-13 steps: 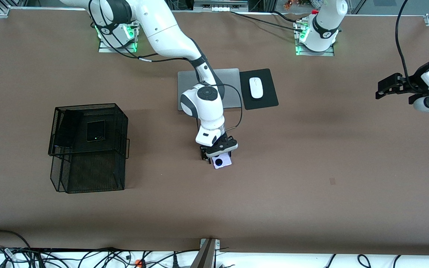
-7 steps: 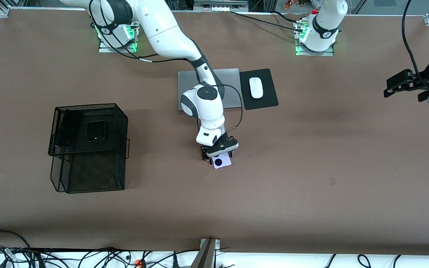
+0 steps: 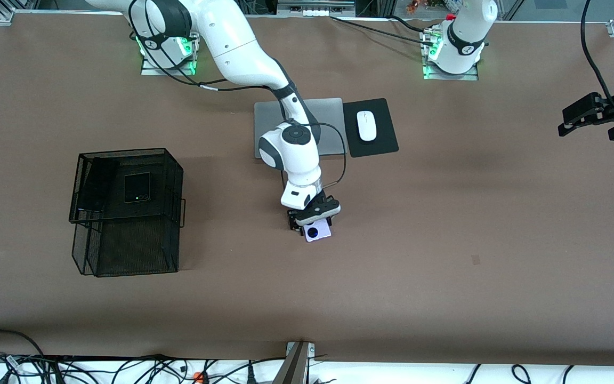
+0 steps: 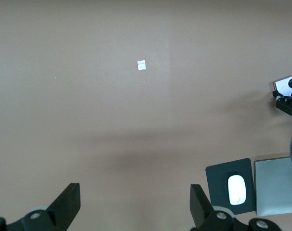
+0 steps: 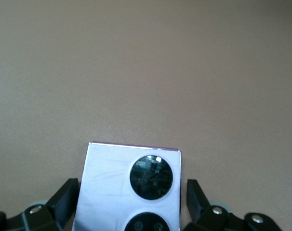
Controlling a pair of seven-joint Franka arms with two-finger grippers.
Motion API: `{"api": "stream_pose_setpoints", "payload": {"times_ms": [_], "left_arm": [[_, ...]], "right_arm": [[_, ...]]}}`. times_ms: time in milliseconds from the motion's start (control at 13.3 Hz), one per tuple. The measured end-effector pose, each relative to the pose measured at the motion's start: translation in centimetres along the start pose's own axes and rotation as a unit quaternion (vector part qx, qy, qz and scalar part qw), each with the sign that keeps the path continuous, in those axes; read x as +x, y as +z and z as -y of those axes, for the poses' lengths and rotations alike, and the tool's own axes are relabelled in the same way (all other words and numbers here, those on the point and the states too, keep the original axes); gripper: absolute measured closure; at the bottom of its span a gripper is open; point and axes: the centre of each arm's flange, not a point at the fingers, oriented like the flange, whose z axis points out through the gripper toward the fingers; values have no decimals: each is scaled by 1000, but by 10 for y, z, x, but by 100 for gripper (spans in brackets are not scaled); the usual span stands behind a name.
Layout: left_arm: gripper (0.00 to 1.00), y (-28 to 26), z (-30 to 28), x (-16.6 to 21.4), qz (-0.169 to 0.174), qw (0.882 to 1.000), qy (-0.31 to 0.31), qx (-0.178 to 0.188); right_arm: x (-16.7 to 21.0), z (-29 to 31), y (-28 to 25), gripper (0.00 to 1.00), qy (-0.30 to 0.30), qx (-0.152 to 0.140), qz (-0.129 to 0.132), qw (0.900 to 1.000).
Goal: Place phones with both arms
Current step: 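Carry the white phone over the mesh basket with the right gripper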
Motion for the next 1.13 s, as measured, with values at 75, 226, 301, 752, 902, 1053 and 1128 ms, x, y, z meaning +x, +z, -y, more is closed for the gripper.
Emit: {"api": "stream_pose_setpoints", "payload": {"times_ms": [75, 226, 301, 752, 902, 1053, 1128], "left_arm": [[0, 0, 0, 0, 0, 1000, -4, 0], [0, 1, 1, 0, 1, 1000, -8, 0], [0, 1, 1, 1, 1, 1000, -12, 0], [0, 5, -6, 0, 9, 1000, -16, 12], [0, 6, -17, 0, 9, 1000, -4, 24], [0, 6, -23, 0, 9, 1000, 2, 27], [0, 6, -24, 0, 9, 1000, 6, 27]], "right_arm": [[1, 0, -1, 16, 0, 1, -4, 1000], [5, -3, -2, 16, 1, -1, -8, 1000], [9, -7, -4, 16, 4, -3, -11, 1000], [123, -141, -123, 16, 109, -75, 58, 989], [154, -220, -189, 16, 116, -101, 94, 984], [156, -311, -238, 16, 87, -107, 154, 978], [149, -352, -249, 16, 80, -99, 179, 976]]}}
